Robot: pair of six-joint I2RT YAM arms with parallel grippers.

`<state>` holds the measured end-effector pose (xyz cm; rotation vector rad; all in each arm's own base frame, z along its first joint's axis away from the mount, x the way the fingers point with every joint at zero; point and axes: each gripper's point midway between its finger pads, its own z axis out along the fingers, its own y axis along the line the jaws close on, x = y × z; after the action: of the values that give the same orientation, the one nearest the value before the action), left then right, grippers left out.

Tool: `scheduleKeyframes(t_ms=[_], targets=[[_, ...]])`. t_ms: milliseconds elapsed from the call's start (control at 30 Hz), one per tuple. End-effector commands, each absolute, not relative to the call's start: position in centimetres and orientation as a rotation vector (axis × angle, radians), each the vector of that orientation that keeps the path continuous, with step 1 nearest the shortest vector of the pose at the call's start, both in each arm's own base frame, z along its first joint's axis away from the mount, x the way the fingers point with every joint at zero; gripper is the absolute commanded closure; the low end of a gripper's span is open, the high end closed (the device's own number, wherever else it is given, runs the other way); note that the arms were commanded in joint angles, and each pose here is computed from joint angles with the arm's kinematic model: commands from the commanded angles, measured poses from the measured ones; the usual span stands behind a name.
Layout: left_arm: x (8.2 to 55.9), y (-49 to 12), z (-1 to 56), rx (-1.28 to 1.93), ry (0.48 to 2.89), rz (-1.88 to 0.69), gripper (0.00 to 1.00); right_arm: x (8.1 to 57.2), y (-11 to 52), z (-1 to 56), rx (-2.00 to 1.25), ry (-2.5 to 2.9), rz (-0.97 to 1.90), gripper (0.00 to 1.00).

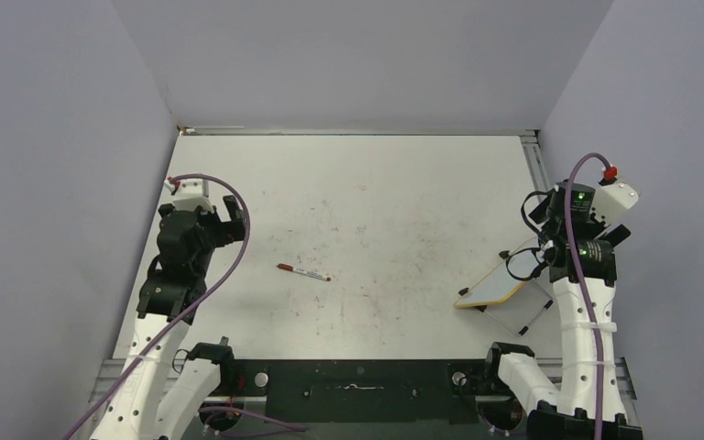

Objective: Write a sentence on the whiteboard
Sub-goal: Move the whiteboard to the center of the board.

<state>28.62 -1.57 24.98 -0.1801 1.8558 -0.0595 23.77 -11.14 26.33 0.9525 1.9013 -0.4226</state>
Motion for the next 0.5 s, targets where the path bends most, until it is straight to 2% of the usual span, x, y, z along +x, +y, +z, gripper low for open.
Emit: scheduleKeyframes(t_ms=[0, 133, 333, 467], targets=[[28.7, -1.8, 25.7, -0.149, 1.834, -0.038, 0.04, 21.9, -11.9, 26.6, 1.024, 1.898, -0.492, 0.1], [28.7, -2.4, 25.6, -0.121, 1.843, -0.04, 0.04, 21.2, -10.8, 24.6, 1.044, 1.952, -0.432, 0.09], [28.7, -3.1, 25.5, -0.097, 1.849, -0.049, 0.04, 20.7, -9.4, 22.8, 1.053, 2.0, -0.35, 0.0], [28.6, -3.1, 25.5, -0.097, 1.847, -0.049, 0.04, 20.4, -8.6, 21.5, 1.057, 2.038, -0.309, 0.08]])
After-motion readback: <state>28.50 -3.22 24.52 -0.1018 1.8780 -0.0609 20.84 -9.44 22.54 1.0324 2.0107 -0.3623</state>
